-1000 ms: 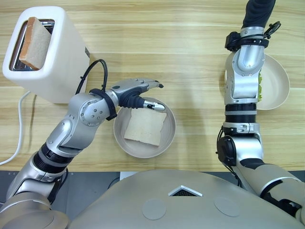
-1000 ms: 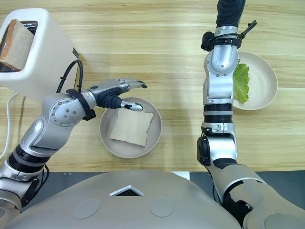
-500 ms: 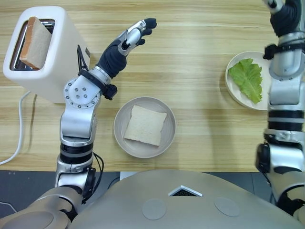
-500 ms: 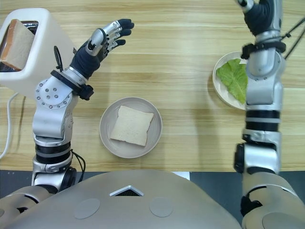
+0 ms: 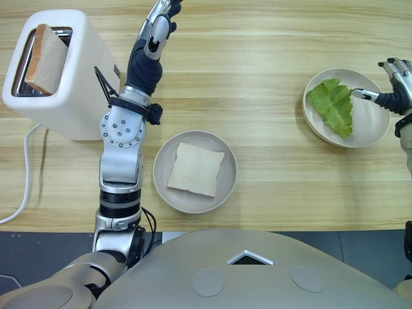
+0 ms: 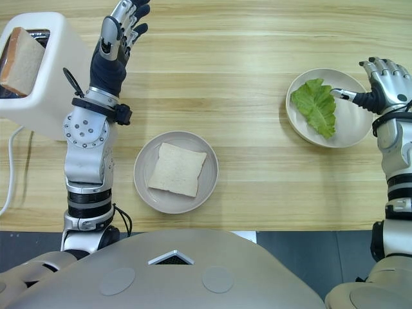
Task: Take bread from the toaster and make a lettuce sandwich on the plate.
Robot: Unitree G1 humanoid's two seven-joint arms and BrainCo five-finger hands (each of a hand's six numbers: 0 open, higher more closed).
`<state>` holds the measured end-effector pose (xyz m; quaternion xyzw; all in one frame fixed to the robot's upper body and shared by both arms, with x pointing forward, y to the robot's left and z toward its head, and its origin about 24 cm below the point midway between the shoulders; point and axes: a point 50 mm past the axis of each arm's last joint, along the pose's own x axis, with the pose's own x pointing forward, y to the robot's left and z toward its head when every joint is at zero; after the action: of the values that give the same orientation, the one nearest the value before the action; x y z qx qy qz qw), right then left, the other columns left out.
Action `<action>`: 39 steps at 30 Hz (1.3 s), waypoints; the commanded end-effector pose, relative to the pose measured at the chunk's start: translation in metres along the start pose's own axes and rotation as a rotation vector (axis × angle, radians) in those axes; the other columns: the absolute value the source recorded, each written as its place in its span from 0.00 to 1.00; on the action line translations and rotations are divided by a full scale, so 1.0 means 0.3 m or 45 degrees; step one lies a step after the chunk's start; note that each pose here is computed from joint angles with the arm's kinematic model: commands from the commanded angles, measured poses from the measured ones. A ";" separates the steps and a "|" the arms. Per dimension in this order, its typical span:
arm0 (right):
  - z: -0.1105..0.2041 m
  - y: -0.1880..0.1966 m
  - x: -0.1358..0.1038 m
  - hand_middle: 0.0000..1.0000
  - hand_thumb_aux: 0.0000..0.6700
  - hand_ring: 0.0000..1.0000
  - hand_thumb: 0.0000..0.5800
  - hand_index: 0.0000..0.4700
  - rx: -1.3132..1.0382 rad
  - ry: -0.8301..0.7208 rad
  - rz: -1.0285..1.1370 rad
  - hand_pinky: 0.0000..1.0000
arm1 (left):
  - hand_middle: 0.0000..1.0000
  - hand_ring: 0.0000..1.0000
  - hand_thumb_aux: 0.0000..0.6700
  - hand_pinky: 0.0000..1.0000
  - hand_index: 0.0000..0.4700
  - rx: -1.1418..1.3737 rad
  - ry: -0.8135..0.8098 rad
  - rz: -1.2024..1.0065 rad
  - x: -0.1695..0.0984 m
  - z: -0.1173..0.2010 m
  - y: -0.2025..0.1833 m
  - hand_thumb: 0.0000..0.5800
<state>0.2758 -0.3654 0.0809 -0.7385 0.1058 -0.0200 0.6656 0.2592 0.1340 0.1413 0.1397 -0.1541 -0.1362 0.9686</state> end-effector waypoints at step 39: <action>0.085 0.073 0.090 0.00 0.80 0.00 0.96 0.80 -0.025 -0.110 0.144 0.00 | 0.16 0.16 0.00 0.16 0.00 0.121 -0.023 -0.009 0.005 -0.015 -0.008 0.00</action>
<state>0.2977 -0.3500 0.0451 -0.7386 0.1372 0.0585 0.6574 0.2614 0.1307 0.1391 0.1741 -0.1722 -0.1353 0.9601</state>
